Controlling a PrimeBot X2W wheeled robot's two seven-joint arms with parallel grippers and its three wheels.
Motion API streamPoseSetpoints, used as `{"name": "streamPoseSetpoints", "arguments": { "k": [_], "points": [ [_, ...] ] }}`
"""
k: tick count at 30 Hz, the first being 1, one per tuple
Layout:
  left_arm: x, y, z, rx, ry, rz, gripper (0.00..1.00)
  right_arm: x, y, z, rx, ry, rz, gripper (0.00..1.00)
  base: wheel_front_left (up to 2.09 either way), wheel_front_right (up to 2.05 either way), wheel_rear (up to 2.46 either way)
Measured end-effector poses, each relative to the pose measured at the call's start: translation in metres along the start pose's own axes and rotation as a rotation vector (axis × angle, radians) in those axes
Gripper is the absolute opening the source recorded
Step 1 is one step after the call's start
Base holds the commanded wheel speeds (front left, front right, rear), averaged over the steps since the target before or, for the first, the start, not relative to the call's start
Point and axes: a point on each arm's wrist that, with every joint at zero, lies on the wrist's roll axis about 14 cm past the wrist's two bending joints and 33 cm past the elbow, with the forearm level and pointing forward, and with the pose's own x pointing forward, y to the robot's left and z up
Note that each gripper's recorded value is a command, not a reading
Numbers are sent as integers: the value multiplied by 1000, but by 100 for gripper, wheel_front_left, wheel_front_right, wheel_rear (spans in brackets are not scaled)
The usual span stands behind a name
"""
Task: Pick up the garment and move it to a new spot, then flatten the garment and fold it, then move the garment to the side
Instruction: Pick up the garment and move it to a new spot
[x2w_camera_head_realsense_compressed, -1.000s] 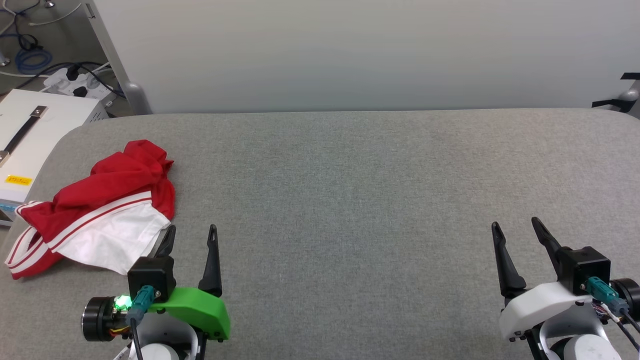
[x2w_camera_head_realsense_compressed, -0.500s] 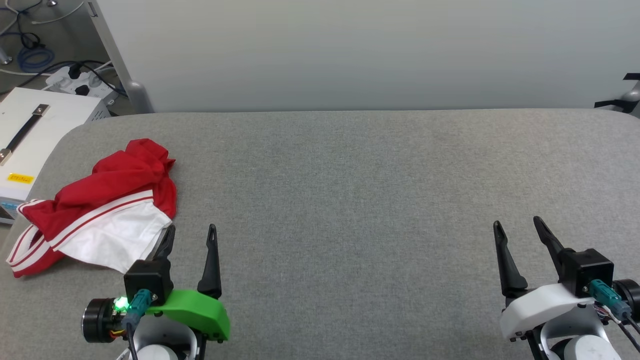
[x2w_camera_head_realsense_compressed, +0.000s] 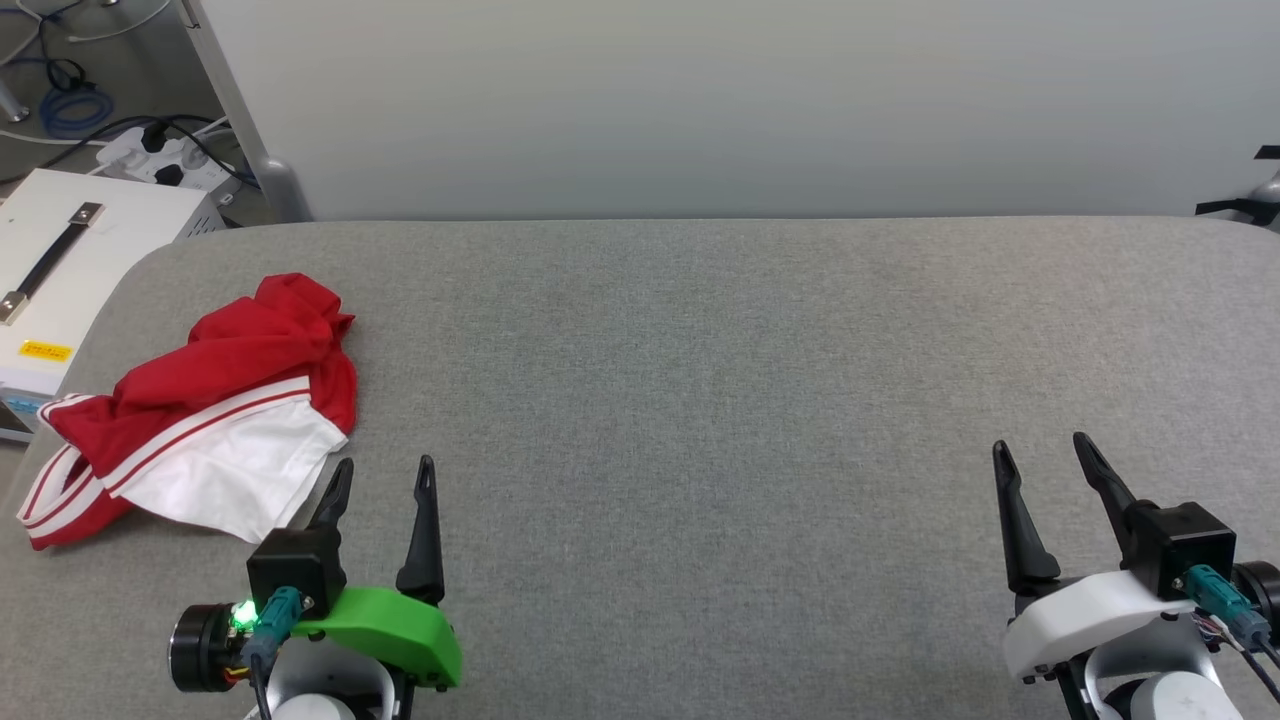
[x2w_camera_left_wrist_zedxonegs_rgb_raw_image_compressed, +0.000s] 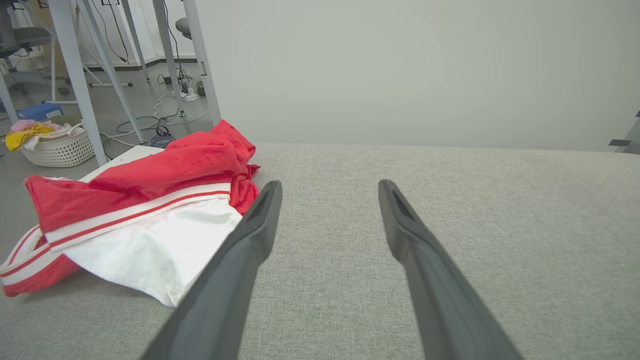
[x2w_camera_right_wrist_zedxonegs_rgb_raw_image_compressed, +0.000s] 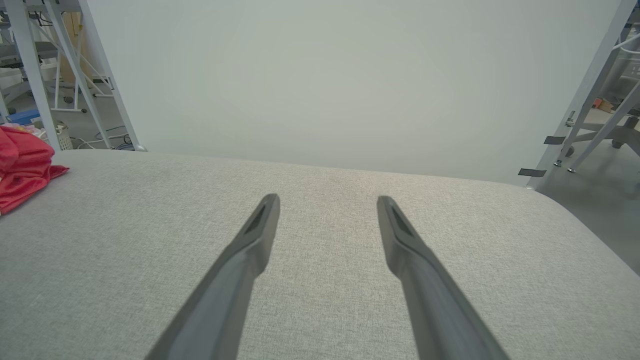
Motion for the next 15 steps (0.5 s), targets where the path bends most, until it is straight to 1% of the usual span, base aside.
{"name": "streamPoseSetpoints", "arguments": {
  "k": [8, 15],
  "points": [
    [-2, 1, -6, -13, 10, -1, 100, 0, 1, -3, 11, 0, 3, 100, 0, 0, 0],
    [-8, 11, -7, -26, 1, 29, 100, 5, 13, -5, 17, -6, 40, 100, 0, 0, 0]
  ]
}}
